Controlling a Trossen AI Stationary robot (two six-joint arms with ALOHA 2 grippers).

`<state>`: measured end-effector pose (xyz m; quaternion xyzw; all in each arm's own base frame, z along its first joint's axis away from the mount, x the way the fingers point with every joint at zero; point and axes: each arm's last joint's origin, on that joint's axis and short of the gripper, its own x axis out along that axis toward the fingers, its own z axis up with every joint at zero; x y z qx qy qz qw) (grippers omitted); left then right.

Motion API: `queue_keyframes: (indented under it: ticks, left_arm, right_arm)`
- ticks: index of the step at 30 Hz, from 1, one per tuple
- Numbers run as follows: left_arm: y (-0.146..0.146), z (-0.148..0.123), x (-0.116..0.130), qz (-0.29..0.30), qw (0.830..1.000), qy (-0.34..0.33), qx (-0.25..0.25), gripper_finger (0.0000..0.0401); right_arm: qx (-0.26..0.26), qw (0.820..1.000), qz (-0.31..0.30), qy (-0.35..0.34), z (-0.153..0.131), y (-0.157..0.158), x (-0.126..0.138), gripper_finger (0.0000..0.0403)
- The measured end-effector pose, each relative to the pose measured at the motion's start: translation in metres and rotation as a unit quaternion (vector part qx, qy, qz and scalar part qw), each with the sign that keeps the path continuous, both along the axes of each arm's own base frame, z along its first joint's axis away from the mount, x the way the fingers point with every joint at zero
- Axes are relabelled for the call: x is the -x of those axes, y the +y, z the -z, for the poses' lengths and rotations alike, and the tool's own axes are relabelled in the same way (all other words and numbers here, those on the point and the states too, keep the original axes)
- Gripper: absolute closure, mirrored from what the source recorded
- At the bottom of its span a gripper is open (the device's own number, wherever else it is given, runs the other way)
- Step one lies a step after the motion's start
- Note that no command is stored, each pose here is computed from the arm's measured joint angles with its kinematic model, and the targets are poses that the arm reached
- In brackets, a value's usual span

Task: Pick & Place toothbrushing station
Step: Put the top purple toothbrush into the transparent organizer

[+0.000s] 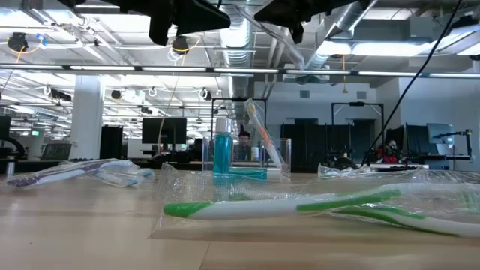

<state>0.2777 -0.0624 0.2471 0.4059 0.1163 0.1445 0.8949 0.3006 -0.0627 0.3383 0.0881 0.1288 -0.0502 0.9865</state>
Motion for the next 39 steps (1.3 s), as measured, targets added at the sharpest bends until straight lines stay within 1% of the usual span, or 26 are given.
queue_keyframes:
  ticks: [9, 13, 15, 17, 20, 22, 24, 26, 29, 31, 32, 34, 39]
  left_arm:
    - [0.002, -0.004, 0.000, -0.005, 0.994, 0.024, -0.105, 0.0323]
    - [0.001, -0.010, -0.003, 0.004, 0.984, 0.041, -0.173, 0.0323]
    - [0.001, -0.012, -0.003, 0.013, 0.976, 0.052, -0.212, 0.0323]
    - [0.001, -0.014, -0.004, 0.015, 0.969, 0.059, -0.238, 0.0323]
    - [-0.001, -0.019, -0.008, 0.014, 0.967, 0.058, -0.249, 0.0323]
    - [-0.002, -0.019, -0.015, 0.005, 0.963, 0.066, -0.260, 0.0323]
    - [-0.004, -0.018, -0.028, -0.007, 0.958, 0.078, -0.277, 0.0323]
    - [-0.003, -0.013, -0.043, -0.035, 0.946, 0.108, -0.302, 0.0323]
    - [0.003, -0.004, -0.060, -0.092, 0.912, 0.174, -0.359, 0.0323]
    - [0.004, 0.000, -0.068, -0.094, 0.897, 0.194, -0.387, 0.0323]
    - [0.005, 0.002, -0.072, -0.094, 0.892, 0.201, -0.395, 0.0323]
    - [0.005, 0.007, -0.076, -0.092, 0.884, 0.213, -0.407, 0.0323]
    - [0.002, 0.004, -0.080, -0.102, 0.882, 0.187, -0.420, 0.0323]
  right_arm:
    - [-0.014, 0.999, -0.010, -0.045, -0.008, 0.007, -0.003, 0.0403]
    - [-0.019, 0.998, -0.025, -0.052, -0.010, 0.011, -0.004, 0.0403]
    - [-0.019, 0.998, -0.025, -0.052, -0.010, 0.011, -0.004, 0.0403]
    - [-0.019, 0.998, -0.025, -0.052, -0.010, 0.011, -0.004, 0.0403]
    - [-0.019, 0.998, -0.025, -0.052, -0.010, 0.011, -0.004, 0.0403]
    - [-0.019, 0.998, -0.024, -0.052, -0.010, 0.011, -0.004, 0.0403]
    - [-0.019, 0.998, -0.025, -0.053, -0.010, 0.011, -0.004, 0.0403]
    - [-0.019, 0.998, -0.025, -0.053, -0.010, 0.011, -0.004, 0.0403]
    - [-0.021, 0.998, -0.025, -0.052, -0.010, 0.011, -0.004, 0.0403]
    - [-0.024, 0.998, -0.023, -0.053, -0.010, 0.011, -0.004, 0.0403]
    - [-0.025, 0.998, -0.024, -0.053, -0.010, 0.011, -0.004, 0.0403]
    - [-0.026, 0.998, -0.029, -0.052, -0.010, 0.011, -0.004, 0.0403]
    - [-0.027, 0.998, -0.036, -0.051, -0.010, 0.012, -0.004, 0.0403]
